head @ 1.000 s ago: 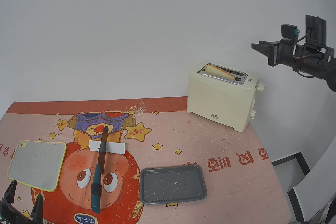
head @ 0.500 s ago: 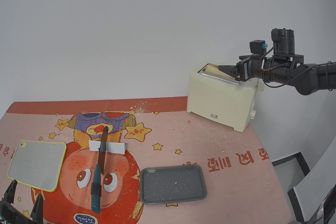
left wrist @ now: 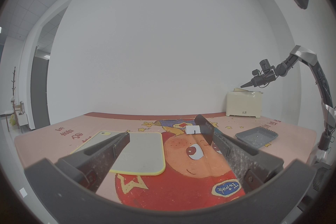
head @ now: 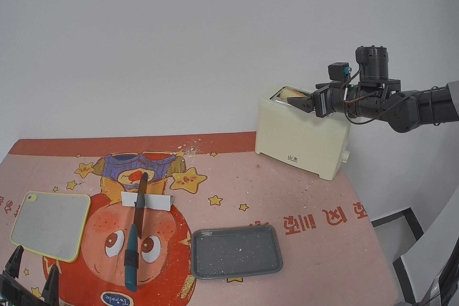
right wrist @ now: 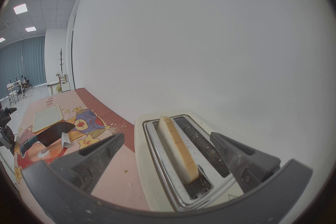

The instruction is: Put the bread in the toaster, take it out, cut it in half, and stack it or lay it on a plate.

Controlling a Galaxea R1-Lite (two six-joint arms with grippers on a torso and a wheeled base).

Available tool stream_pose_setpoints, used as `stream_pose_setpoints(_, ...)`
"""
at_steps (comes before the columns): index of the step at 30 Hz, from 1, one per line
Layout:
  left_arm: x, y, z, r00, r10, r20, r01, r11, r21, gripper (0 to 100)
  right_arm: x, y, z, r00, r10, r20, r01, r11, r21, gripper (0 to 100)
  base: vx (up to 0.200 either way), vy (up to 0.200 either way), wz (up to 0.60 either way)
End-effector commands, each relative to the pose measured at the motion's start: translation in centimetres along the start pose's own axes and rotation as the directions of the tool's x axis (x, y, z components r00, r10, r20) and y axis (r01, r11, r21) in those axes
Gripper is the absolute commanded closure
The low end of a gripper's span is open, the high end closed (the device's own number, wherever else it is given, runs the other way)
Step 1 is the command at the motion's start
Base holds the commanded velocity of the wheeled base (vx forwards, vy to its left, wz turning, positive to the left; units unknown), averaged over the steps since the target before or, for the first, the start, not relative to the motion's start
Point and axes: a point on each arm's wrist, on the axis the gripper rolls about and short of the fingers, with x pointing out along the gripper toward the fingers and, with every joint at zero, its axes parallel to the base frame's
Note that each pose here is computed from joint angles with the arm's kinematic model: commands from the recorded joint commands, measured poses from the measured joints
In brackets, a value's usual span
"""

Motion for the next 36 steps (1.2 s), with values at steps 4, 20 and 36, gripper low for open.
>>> stream_pose_setpoints(4, 0.1, 0.0, -0.5, 1.0, 0.0, -0.015, 0.0, 1.0, 0.0, 0, 1.3, -0.3, -0.2, 1.0, 0.001, -0.016, -0.001, 1.0, 0.002, 0, 0.0, 0.0, 0.0)
stream_pose_setpoints(20, 0.1, 0.0, -0.5, 1.0, 0.0, -0.015, 0.0, 1.0, 0.0, 0, 2.1, 0.1, -0.7, 0.999, 0.013, -0.045, -0.013, 1.0, 0.0, 0, 0.0, 0.0, 0.0)
stream_pose_setpoints(36, 0.1, 0.0, -0.5, 1.0, 0.0, -0.015, 0.0, 1.0, 0.0, 0, 2.3, 0.5, -1.0, 0.998, 0.018, -0.057, -0.018, 1.0, -0.008, 100, 0.0, 0.0, 0.0)
